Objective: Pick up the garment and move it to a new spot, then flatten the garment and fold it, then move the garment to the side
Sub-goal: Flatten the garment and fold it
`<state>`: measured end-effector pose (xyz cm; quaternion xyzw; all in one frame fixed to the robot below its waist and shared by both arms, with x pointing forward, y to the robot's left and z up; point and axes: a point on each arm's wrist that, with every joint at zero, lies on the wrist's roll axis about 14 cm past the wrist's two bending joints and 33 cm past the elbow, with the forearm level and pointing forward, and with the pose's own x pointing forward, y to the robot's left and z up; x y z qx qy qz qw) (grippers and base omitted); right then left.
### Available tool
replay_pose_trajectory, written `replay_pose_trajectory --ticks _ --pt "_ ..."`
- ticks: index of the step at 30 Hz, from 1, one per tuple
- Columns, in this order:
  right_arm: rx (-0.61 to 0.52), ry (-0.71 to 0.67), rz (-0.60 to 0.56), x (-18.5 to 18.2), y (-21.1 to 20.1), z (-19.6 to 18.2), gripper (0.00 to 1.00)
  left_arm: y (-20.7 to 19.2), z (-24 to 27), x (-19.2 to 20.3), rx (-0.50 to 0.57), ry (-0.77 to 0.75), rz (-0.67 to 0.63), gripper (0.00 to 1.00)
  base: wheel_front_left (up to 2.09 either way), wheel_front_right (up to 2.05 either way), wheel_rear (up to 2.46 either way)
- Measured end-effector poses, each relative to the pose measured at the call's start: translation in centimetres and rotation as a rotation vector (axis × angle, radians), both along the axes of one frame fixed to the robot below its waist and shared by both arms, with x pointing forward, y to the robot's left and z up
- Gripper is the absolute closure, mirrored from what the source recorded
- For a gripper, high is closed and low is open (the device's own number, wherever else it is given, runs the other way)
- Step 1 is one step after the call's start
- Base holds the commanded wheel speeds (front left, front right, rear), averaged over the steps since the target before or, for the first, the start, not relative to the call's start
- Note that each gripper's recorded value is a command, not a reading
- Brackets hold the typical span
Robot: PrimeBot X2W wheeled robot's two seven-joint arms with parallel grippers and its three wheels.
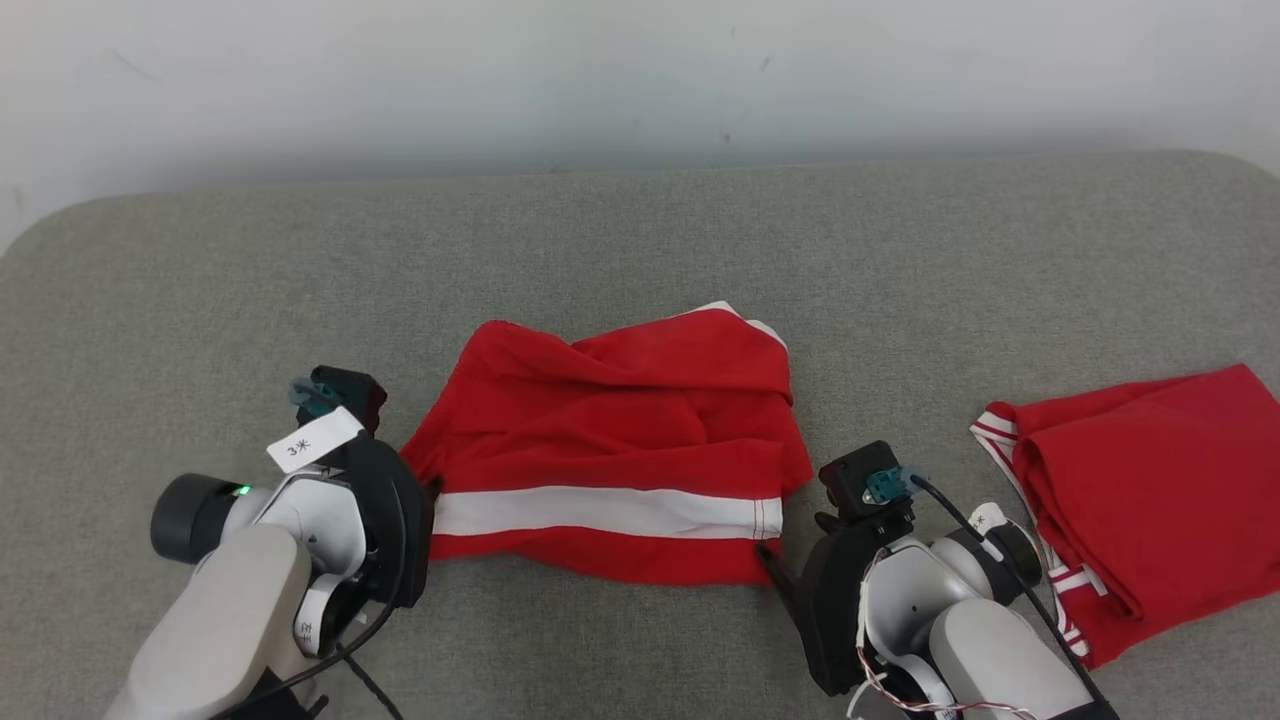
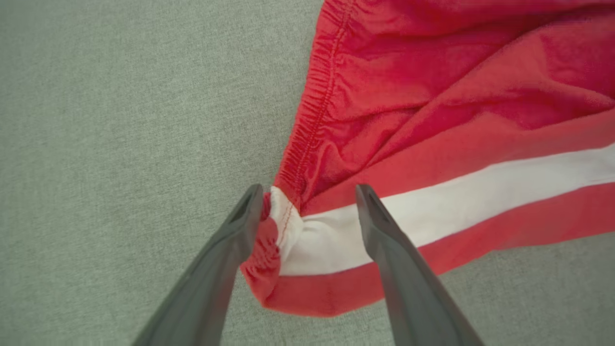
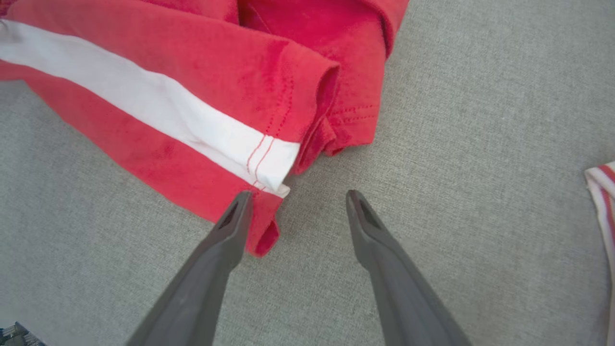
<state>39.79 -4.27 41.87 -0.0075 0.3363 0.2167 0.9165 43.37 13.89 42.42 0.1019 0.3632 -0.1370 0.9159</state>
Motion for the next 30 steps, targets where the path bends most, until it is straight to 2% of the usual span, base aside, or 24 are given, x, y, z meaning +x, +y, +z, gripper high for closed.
replay_pose_trajectory --ticks 13,21,22,23,24,25,26,27,28,30 --pt "0.007 0.009 0.06 -0.7 2.0 -0.2 0.0 1.2 -0.7 -0.2 0.032 0.054 0.018 0.0 0.0 0.0 0.0" --pt "0.015 0.003 0.084 -1.0 2.9 -0.2 0.0 -0.4 -1.5 -0.7 0.021 0.081 -0.026 0.0 0.0 0.0 0.0" --pt "0.014 0.003 0.086 -1.0 2.9 -0.2 0.0 -0.4 -1.6 -0.7 0.021 0.084 -0.027 0.02 0.0 0.0 0.0" --pt "0.014 0.004 0.087 -1.0 2.9 -0.2 0.04 -0.3 -1.7 -0.7 0.021 0.084 -0.03 0.08 0.0 0.0 0.0" --pt "0.014 0.004 0.088 -1.0 3.0 -0.2 0.24 -0.3 -1.7 -0.7 0.021 0.084 -0.029 0.18 0.0 0.0 0.0" --pt "0.014 0.004 0.09 -1.1 3.0 -0.2 0.33 -0.3 -1.8 -0.8 0.022 0.087 -0.029 0.27 0.0 0.0 0.0" --pt "0.013 0.004 0.089 -1.1 3.0 -0.3 0.35 -0.3 -1.9 -0.8 0.021 0.088 -0.029 0.33 0.0 0.0 0.0" --pt "0.014 0.001 0.085 -1.0 3.0 -0.2 0.33 -0.4 -1.9 -0.8 0.02 0.087 -0.029 0.42 0.0 0.0 0.0" --pt "0.015 0.0 0.082 -1.0 3.0 -0.2 0.33 -0.4 -1.9 -0.8 0.018 0.085 -0.029 0.44 0.0 0.0 0.0" --pt "0.013 0.003 0.073 -0.9 2.8 -0.4 0.17 -0.5 -1.8 -0.7 0.017 0.083 -0.03 0.47 0.0 0.0 0.0"
